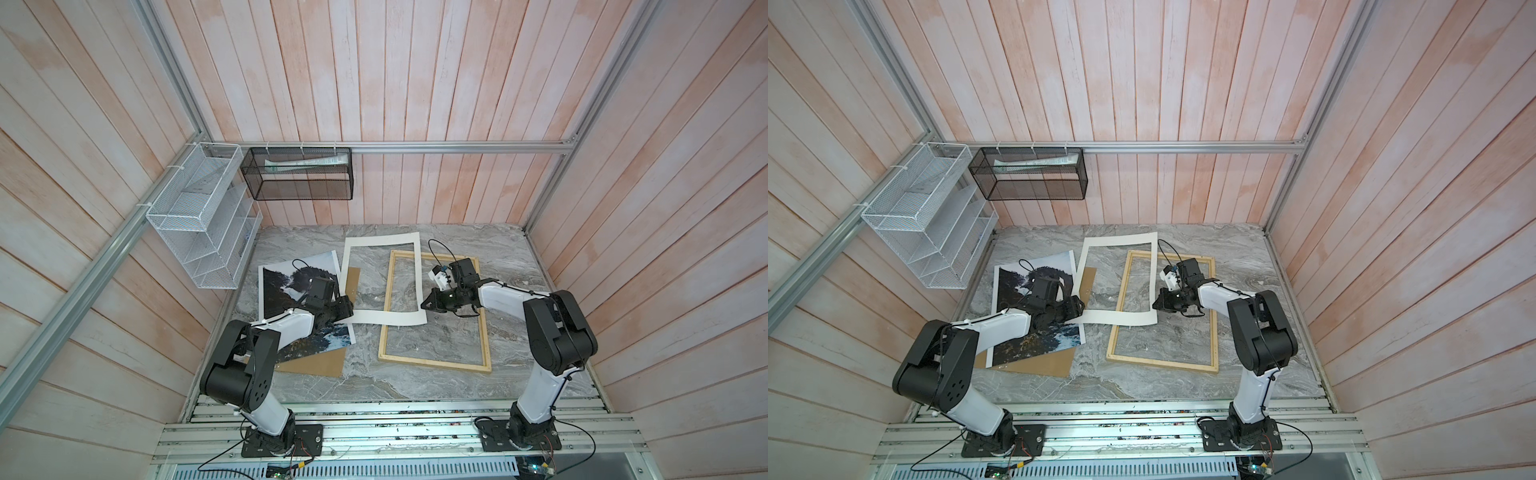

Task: Put the photo into the frame
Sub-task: 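Lift the white mat with both grippers and carry it over the wooden frame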

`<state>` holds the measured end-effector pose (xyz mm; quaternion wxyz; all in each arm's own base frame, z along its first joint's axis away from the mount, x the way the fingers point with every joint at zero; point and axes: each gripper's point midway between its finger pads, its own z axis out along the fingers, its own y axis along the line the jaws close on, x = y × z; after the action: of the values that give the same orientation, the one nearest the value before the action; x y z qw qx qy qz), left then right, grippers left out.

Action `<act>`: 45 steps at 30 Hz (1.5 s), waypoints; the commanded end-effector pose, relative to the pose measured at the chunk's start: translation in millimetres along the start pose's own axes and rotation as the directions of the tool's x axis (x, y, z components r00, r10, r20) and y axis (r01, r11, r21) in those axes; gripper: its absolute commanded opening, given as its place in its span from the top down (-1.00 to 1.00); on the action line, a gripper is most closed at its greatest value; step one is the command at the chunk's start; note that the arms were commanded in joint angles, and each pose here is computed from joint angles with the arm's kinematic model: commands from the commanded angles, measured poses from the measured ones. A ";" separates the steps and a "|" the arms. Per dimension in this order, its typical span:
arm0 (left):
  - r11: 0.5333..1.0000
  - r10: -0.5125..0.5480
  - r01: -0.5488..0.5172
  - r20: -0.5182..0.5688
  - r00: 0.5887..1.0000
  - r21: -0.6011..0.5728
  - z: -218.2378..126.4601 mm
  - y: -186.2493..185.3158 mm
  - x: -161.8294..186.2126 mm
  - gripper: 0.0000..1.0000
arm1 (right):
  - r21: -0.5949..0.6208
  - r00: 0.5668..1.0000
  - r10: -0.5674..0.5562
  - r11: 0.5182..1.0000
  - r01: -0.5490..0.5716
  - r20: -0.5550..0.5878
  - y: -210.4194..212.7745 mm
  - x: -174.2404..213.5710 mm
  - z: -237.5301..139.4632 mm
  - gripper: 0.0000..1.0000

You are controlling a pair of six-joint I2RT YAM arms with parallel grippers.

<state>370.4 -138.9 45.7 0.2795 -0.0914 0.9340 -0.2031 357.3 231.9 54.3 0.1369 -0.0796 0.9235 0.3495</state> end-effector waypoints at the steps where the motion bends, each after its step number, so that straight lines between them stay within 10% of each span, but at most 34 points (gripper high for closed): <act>1: 0.997 0.010 -0.010 -0.001 1.000 0.082 -0.8 -13.3 -0.3 -0.37 | 0.017 1.000 -0.003 1.000 0.003 -0.002 -4.0 -4.4 0.7 1.00; 23: 0.984 0.033 -0.053 0.119 0.992 0.169 -42.1 -37.7 -22.3 -0.17 | 0.012 1.000 -0.003 1.000 0.003 0.003 -3.2 -2.7 1.8 1.00; 45: 0.977 0.041 -0.069 0.141 0.989 0.200 -49.3 -43.6 -23.3 0.59 | 0.002 0.999 -0.025 1.000 0.025 0.046 7.5 -9.5 -10.3 1.00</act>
<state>369.5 -150.8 113.8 0.3569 -0.0629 0.8910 -0.2733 361.3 228.3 56.0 0.1461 -0.0759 0.9253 0.3416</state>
